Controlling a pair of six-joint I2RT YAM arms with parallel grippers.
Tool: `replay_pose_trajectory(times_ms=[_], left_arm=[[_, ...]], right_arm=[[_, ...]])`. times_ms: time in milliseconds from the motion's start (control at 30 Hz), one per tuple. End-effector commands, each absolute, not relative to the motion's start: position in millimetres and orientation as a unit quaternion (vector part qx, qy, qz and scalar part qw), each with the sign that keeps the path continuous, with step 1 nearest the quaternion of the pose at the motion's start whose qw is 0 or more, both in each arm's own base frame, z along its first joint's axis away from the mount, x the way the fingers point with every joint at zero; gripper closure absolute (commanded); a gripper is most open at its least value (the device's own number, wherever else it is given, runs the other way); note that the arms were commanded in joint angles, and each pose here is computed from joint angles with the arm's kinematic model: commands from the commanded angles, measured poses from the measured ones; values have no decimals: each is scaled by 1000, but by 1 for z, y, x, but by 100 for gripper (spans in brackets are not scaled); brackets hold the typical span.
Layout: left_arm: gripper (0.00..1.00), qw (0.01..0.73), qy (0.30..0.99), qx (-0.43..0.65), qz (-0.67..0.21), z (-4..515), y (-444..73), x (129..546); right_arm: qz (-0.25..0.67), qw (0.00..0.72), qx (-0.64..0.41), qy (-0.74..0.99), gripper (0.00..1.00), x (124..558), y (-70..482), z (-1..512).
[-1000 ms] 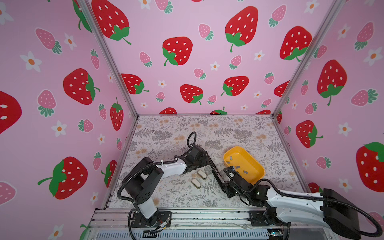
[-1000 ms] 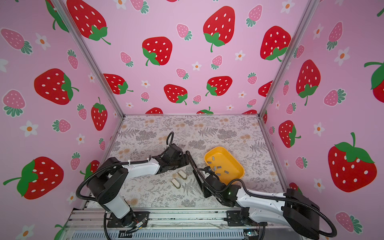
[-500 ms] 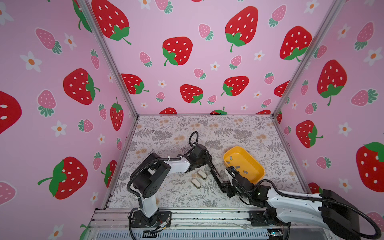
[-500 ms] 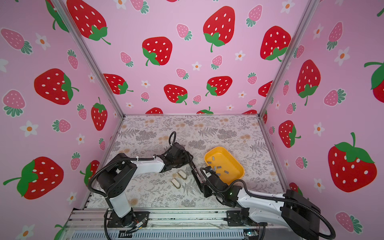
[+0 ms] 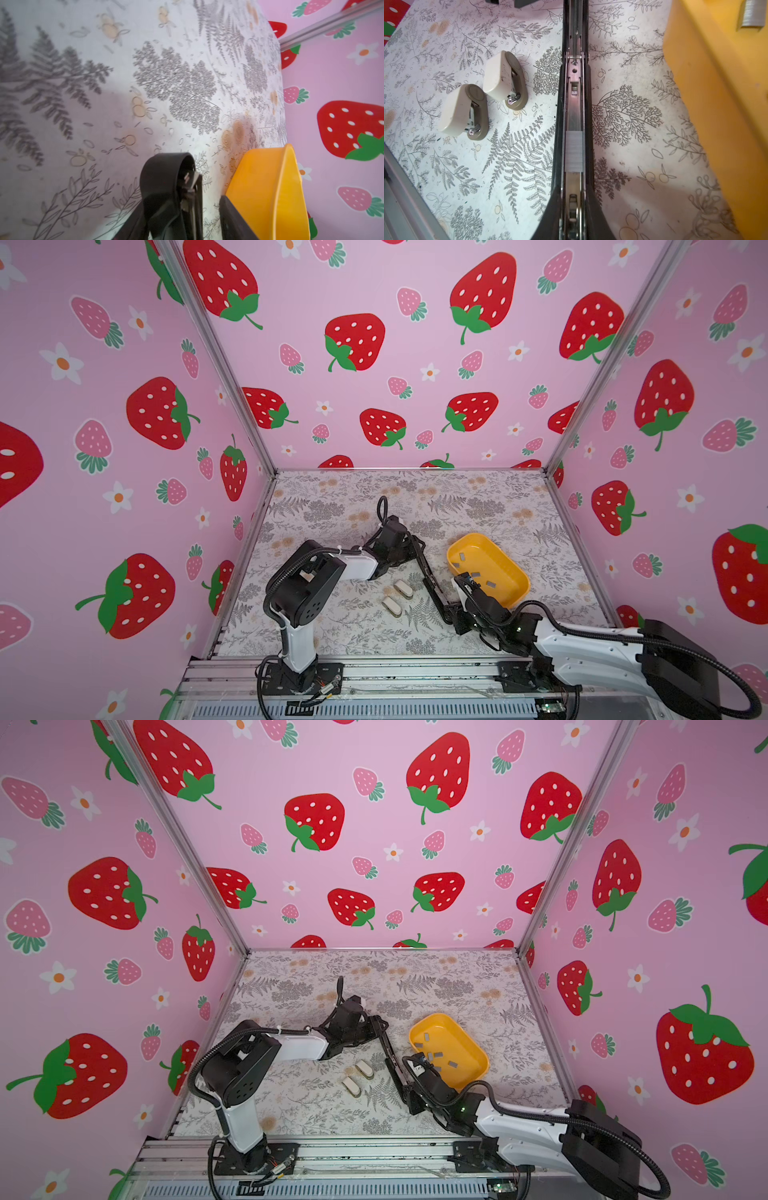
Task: Load the staples into the stapler
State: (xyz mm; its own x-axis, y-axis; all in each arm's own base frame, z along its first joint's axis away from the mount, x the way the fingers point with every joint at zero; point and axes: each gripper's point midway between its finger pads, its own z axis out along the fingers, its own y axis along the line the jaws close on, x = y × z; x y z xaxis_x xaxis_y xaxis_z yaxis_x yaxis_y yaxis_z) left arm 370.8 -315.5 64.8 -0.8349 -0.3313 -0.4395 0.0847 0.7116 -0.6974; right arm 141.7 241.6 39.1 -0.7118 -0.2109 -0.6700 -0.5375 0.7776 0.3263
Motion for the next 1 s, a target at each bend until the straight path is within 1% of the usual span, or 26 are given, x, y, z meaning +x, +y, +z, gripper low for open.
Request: replay_pose_trajectory(times_ms=[0,200,333,533,700,967], left_arm=[[50,339,843,-5,-418,121,-335,381],[51,365,823,39,-433,143,-346,374],[53,389,817,83,-418,149,-350,360],[63,419,811,146,-382,145,-352,335],[63,439,806,193,-347,136,-351,314],[61,470,774,283,-314,132,-359,275]], right_arm=[[270,328,-229,876,100,139,246,41],[268,329,-230,876,100,139,246,38],[266,336,-229,874,100,140,244,39],[262,348,-233,870,100,142,243,41],[257,359,-234,866,100,143,239,41],[253,380,-239,857,100,143,233,38]])
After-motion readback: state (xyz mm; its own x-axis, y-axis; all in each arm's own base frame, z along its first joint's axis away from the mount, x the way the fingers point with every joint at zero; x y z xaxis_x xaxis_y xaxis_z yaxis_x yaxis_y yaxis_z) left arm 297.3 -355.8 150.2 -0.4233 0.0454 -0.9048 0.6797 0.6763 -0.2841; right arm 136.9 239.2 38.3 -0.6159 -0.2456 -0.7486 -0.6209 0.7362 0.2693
